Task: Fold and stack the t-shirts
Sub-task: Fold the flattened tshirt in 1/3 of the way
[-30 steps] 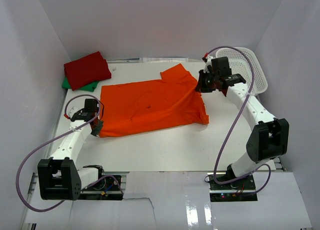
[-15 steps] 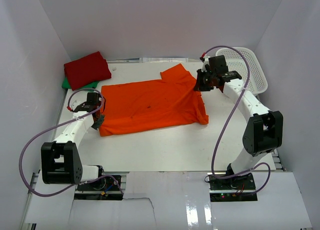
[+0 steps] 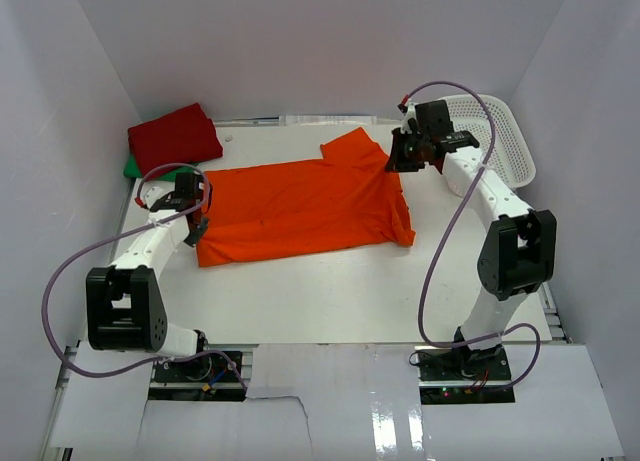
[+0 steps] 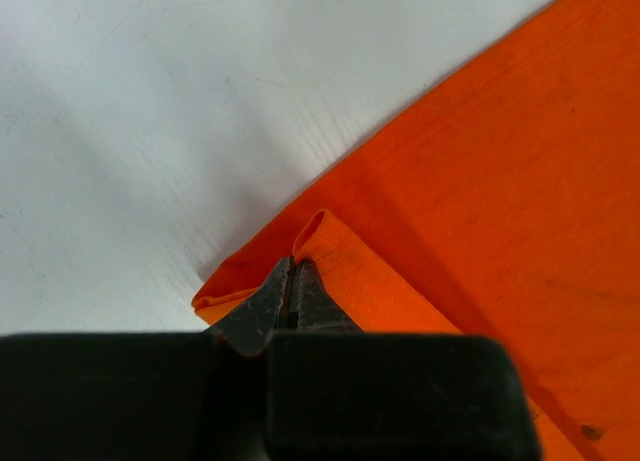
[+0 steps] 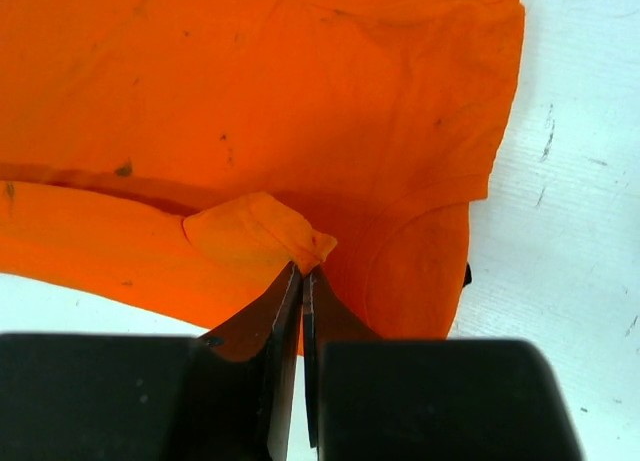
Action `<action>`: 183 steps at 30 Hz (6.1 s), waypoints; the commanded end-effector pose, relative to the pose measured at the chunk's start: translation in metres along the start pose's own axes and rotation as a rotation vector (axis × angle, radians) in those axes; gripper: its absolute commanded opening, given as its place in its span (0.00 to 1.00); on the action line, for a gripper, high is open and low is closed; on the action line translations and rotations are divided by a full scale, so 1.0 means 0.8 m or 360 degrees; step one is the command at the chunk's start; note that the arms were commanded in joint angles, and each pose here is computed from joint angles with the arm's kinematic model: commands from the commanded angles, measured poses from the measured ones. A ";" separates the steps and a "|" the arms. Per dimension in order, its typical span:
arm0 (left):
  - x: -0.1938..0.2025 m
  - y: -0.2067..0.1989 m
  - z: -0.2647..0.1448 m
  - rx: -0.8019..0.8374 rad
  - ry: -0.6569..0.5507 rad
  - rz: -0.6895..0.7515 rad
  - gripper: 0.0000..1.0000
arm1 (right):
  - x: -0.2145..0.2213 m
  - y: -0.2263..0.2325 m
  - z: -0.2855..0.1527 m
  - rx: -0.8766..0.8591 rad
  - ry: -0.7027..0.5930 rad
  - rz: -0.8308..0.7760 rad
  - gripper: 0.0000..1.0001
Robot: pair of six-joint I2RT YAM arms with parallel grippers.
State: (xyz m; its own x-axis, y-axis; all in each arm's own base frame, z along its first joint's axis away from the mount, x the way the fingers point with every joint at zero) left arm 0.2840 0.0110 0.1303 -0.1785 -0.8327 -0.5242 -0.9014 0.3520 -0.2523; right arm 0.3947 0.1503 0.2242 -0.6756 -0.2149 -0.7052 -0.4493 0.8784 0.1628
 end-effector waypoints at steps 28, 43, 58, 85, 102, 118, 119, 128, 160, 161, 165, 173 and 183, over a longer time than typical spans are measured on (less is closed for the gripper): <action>0.029 -0.057 -0.047 0.0419 0.0038 0.0344 0.98 | 0.129 0.036 -0.035 0.0309 0.0289 -0.0190 0.68; 0.070 -0.048 0.040 0.0136 0.0010 0.0301 0.98 | 0.188 0.027 -0.007 0.0597 0.0470 -0.0301 0.63; 0.080 -0.034 0.062 0.0052 -0.0013 0.0329 0.98 | 0.197 0.009 0.010 0.0856 0.0560 -0.0320 0.13; 0.079 -0.019 0.072 -0.0030 0.0000 0.0343 0.98 | 0.190 -0.045 -0.048 0.1453 0.0947 -0.0391 0.22; 0.003 -0.077 -0.031 0.0271 -0.0114 0.0270 0.98 | -0.015 -0.012 0.018 0.0549 0.0136 -0.0151 0.51; -0.087 -0.211 0.017 0.0486 -0.0141 0.0337 0.96 | -0.120 -0.096 0.158 -0.0169 -0.0353 -0.0024 0.82; -0.090 -0.218 0.018 0.0505 -0.0151 0.0348 0.95 | -0.123 -0.098 0.163 -0.0162 -0.0366 -0.0024 0.82; -0.077 -0.216 0.073 0.0493 -0.0062 0.0415 0.94 | -0.083 -0.098 0.200 -0.0077 -0.0205 -0.0078 0.77; 0.047 -0.059 -0.046 0.0713 0.0075 0.0498 0.98 | 0.129 0.052 0.082 0.0193 0.0343 -0.0254 0.49; 0.049 -0.056 -0.044 0.0704 0.0079 0.0492 0.98 | 0.133 0.052 0.081 0.0193 0.0352 -0.0253 0.47; 0.058 -0.049 -0.036 0.0691 0.0099 0.0470 0.98 | 0.156 0.049 0.080 0.0211 0.0424 -0.0244 0.25; 0.090 -0.032 -0.001 0.0585 0.0151 0.0480 0.98 | 0.184 0.043 0.074 0.0294 0.0506 -0.0261 0.29; 0.126 -0.017 0.027 0.0541 0.0175 0.0553 0.98 | 0.227 0.028 0.053 0.0415 0.0618 -0.0248 0.33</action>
State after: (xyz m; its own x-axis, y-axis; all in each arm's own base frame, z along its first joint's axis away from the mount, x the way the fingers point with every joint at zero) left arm 0.2909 -0.0652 0.0774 -0.4997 -0.6747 -0.5432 -0.6015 0.7215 -0.3429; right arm 0.3007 0.1648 0.0756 -0.7762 -0.4534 -0.4381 -0.4642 0.8812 -0.0895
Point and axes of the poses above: each gripper's point midway between its finger pads, its own z axis out along the fingers, its own y axis along the line the jaws close on, x = y × z, the point moved 6 cm from there along -z, back along the fingers, and after that the axes turned 11 degrees about -z, right-handed, at the moved point
